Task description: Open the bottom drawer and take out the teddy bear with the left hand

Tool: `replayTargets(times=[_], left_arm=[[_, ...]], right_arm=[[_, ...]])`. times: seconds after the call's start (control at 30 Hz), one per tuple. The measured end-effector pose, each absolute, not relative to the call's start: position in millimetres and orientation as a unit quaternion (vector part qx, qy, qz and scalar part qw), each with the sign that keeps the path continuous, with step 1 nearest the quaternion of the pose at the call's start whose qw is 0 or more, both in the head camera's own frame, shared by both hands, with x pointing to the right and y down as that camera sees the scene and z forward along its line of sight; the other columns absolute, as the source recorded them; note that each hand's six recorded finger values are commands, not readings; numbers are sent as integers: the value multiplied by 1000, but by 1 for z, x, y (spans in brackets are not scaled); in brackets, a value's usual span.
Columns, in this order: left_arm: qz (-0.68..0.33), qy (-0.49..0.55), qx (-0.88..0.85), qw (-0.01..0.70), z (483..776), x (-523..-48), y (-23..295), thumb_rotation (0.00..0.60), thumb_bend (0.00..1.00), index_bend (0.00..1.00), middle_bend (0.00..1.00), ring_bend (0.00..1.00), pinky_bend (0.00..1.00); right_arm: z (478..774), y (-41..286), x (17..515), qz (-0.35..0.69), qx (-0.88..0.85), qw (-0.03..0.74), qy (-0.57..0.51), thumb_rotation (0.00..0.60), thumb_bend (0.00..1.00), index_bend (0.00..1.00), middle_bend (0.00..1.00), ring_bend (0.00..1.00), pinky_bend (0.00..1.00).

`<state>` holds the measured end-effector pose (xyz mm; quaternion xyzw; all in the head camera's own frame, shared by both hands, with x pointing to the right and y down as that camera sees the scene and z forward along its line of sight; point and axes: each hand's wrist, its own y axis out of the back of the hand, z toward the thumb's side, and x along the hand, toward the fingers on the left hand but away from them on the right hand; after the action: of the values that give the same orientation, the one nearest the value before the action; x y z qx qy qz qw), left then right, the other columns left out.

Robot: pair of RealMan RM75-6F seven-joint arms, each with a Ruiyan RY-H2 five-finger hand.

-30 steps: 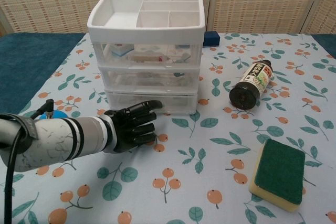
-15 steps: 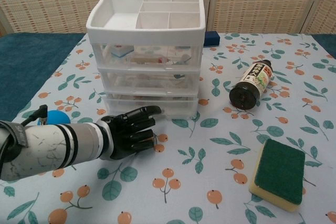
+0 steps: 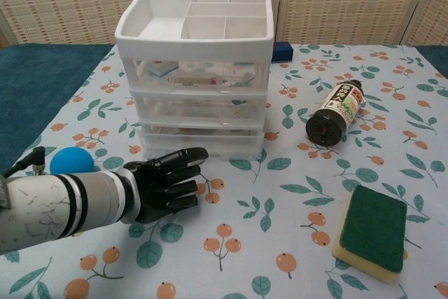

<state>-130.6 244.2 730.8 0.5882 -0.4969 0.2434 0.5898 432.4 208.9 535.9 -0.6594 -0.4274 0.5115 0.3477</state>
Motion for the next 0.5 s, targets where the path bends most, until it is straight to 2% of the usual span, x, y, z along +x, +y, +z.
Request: replayTargets(times=[0.13, 0.27, 0.5], left_arm=[[248, -493, 598, 582, 720, -134, 247, 600, 400, 3, 930, 1000, 1000], [257, -483, 629, 552, 708, -139, 246, 600, 400, 78, 923, 1000, 1000], [282, -461, 727, 423, 689, -149, 236, 600, 400, 216, 908, 1000, 1000]], right_arm=[[536, 209, 433, 511, -659, 347, -428, 600, 415, 77, 197, 114, 196], [537, 209, 434, 512, -660, 346, -428, 600, 415, 77, 197, 114, 196], [539, 209, 434, 510, -662, 344, -428, 600, 415, 78, 197, 114, 196]])
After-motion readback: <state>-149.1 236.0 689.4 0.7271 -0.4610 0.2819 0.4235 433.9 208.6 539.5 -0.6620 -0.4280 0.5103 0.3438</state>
